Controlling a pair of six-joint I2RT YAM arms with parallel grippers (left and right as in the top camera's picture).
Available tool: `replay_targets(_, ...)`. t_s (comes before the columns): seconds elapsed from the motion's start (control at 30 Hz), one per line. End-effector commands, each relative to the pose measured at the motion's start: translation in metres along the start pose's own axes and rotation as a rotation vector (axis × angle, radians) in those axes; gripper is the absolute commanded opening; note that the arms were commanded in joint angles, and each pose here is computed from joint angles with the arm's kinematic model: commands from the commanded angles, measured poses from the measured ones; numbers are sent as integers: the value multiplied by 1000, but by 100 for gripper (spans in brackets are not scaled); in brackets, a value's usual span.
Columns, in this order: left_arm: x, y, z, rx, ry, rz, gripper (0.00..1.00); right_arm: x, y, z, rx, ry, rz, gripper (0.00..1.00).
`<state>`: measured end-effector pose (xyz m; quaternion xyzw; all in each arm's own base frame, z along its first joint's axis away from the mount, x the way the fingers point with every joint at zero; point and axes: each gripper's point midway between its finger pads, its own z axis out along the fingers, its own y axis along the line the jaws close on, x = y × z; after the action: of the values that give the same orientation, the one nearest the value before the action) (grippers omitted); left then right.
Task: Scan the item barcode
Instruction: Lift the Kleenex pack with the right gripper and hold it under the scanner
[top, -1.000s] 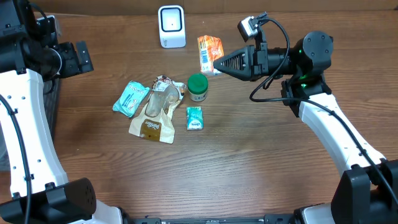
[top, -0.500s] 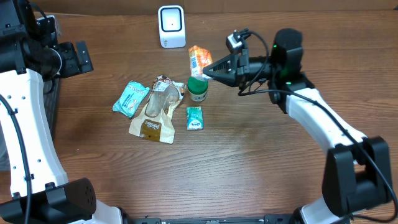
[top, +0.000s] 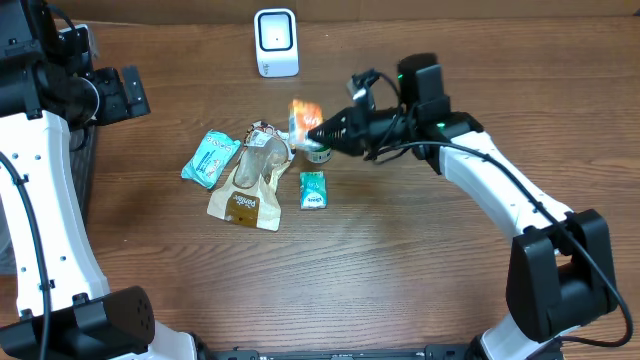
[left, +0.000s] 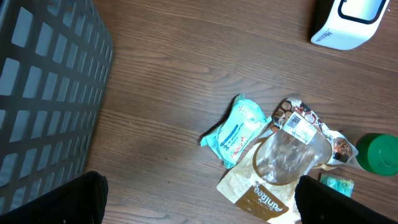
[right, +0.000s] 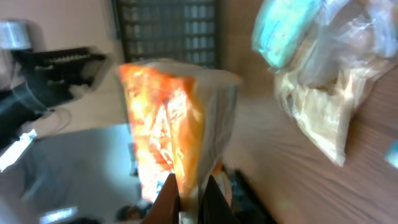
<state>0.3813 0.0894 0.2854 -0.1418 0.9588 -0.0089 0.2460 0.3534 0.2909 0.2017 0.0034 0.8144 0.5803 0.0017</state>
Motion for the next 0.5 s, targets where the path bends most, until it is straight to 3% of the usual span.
replay_targets(0.0, -2, -4, -3, 10, -11, -2, 100, -32, 13, -11, 167, -148, -227, 4)
replay_targets(0.13, -2, -4, -3, 10, -11, -2, 100, -60, 44, -49, 461, -292, -334, 4)
replay_targets(0.23, -2, -4, -3, 10, -11, -2, 99, -79, 65, -61, 580, -371, -412, 4)
replay_targets(0.47, -2, -4, -3, 10, -11, -2, 100, -144, 79, -40, 802, -524, -683, 4)
